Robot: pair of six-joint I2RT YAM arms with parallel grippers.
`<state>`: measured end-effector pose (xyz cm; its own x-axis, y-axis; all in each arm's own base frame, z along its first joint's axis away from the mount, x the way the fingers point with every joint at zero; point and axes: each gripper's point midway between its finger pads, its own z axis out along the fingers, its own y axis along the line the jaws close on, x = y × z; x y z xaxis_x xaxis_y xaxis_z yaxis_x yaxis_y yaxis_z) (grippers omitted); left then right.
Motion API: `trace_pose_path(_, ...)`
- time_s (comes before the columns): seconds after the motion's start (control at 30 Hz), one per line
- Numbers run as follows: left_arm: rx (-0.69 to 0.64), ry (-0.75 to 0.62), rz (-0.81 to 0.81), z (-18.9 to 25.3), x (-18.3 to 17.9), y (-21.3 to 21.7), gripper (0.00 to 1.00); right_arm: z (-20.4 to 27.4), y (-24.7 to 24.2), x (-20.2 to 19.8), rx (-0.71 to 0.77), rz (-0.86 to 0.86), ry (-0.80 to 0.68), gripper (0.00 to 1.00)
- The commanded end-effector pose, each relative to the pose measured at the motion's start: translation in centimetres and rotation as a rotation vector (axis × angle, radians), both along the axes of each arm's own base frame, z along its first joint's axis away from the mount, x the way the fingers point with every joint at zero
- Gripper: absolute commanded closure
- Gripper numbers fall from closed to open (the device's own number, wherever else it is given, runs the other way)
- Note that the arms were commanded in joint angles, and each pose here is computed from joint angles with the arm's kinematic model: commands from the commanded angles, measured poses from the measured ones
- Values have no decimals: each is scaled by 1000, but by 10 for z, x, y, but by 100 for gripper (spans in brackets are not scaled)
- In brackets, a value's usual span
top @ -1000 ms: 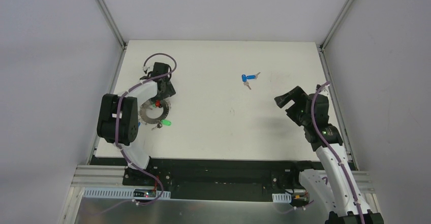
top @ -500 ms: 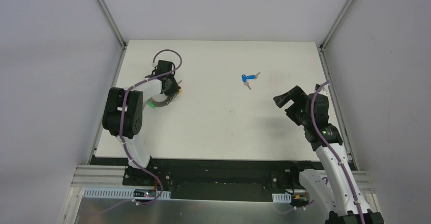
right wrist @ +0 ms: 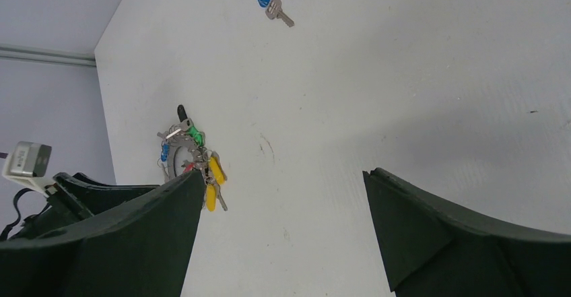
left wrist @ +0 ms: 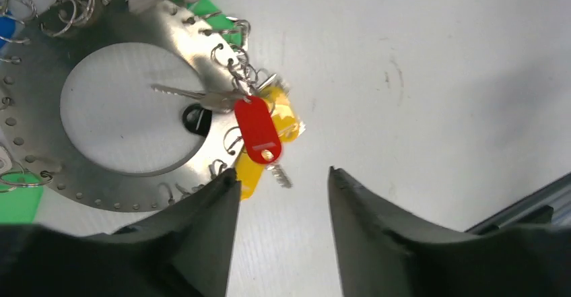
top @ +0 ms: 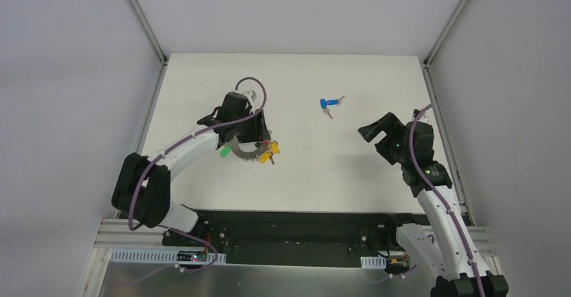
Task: Remove the keys from the keyring
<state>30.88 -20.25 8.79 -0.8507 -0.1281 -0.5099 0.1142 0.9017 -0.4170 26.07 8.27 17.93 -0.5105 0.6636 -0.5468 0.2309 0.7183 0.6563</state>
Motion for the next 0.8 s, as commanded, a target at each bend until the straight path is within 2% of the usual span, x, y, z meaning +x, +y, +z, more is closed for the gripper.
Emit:
trace_pose_path(0.0,-64,-77,-85,39,-12,-4,39,22,12,8,26,69,-60,1)
trace_pose_path(0.07,-9,-105,-64,43,-13,8,36,17,22,7,32,129,-25,1)
trace_pose_path(0.23,88,-117,-56,30,-13,26,36,9,47,8,9,240,39,4)
trace_pose_path(0.4,199,-89,-11,-5,-10,44,32,8,69,7,-17,311,25,6)
trace_pose_path(0.53,189,-65,-11,-14,-9,39,36,3,81,6,-20,355,27,7)
trace_pose_path(0.77,192,-72,-68,-22,-17,36,35,-12,99,0,-55,413,71,8)
